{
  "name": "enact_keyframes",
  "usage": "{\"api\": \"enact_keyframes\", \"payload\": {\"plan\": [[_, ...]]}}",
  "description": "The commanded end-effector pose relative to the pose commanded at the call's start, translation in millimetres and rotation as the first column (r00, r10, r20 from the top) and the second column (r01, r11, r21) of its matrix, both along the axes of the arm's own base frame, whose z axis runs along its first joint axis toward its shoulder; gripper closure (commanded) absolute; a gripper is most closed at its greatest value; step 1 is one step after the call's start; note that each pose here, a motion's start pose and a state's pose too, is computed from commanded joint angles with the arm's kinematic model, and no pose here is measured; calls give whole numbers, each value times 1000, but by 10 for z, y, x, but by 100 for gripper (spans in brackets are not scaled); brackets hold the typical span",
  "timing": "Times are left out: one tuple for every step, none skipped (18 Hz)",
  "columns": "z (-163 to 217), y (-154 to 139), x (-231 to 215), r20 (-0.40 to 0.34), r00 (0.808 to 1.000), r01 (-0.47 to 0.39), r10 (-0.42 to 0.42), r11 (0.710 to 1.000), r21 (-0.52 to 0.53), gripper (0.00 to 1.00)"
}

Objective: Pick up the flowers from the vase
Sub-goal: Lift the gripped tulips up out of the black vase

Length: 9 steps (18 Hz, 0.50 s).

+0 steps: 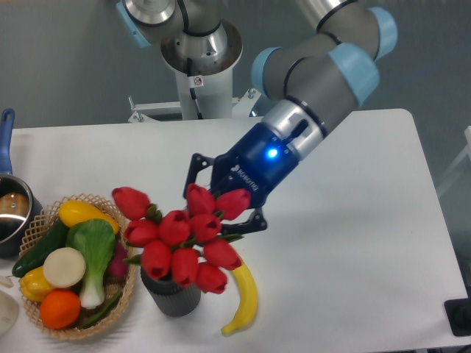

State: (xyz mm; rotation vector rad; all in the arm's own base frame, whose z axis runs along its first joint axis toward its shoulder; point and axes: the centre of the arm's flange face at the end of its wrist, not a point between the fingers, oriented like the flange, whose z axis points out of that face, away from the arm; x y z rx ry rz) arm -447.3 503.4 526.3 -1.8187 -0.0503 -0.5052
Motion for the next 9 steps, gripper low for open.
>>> {"api": "enact_keyframes", "payload": {"plan": [[60,-89,-102,-25,1000,-17,17,1000,11,100],[75,-159,-179,-62,998,-25,26,999,22,100],[15,-230,-269,-147,989,-28,32,999,32,100],[-25,-314,-347,-242,968,-60,59,998,5,100],[-60,-375,-394,-293,952,-99,85,995,-33,100],[-96,-390,-422,-330,939,-130,101,989,-69,100],[-117,-414,-443,-367,923,-163,114,981,-105,100],[-146,-446,-452,-402,907,-197,125,970,-142,100],[-216,-473,-475,-439,890,-224,126,958,-178,100]]}}
